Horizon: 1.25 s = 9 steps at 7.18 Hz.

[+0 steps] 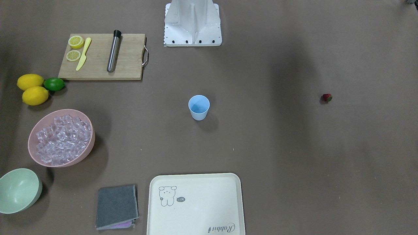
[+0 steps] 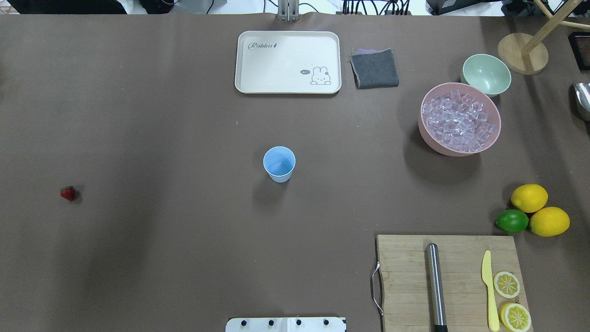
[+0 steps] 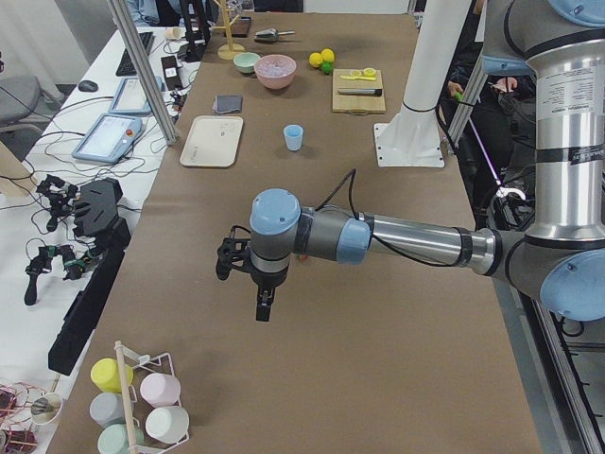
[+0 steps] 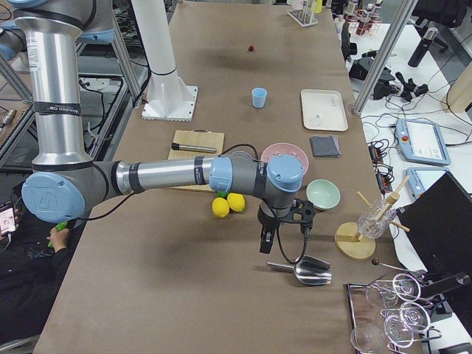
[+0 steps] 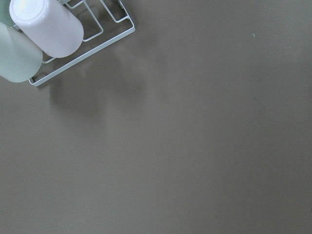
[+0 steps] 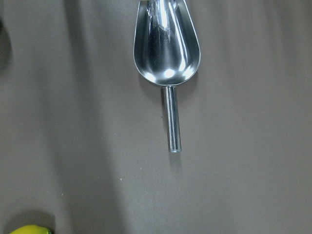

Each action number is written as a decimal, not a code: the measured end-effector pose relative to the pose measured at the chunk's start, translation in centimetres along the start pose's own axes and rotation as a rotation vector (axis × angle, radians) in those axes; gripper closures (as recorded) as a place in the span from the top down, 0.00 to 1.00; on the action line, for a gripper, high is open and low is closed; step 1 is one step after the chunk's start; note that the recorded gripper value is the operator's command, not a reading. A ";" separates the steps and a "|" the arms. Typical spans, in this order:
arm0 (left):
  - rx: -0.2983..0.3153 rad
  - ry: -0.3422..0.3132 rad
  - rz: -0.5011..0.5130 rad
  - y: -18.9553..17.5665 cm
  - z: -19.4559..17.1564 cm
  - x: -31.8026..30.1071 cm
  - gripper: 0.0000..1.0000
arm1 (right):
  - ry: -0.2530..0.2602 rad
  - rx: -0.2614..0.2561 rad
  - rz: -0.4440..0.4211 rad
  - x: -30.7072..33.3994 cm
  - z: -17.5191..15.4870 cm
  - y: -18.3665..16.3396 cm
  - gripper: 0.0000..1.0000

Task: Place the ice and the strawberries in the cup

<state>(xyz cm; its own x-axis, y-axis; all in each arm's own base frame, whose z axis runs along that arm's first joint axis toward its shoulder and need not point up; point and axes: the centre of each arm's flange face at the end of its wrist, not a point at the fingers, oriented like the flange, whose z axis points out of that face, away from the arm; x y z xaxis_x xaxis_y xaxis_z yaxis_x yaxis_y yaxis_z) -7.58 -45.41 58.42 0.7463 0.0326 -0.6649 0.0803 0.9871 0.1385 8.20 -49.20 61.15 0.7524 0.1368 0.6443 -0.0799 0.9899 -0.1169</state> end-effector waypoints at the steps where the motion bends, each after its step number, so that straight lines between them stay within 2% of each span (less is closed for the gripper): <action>1: 0.001 0.001 0.000 0.0 0.0 0.0 0.98 | 0.000 -0.001 -0.001 -0.1 0.1 0.0 0.99; 9: -0.015 0.000 -0.013 0.2 0.8 -0.7 0.98 | 0.000 0.001 -0.006 -0.2 0.0 0.1 0.99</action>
<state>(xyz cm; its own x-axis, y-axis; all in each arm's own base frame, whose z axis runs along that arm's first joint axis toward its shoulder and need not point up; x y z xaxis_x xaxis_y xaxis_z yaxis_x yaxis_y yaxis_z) -7.55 -45.33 59.54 0.7453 0.0197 -0.6664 0.0801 0.9897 0.1188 8.07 -49.08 60.99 0.7526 0.1313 0.6453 -0.0764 0.9907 -0.1126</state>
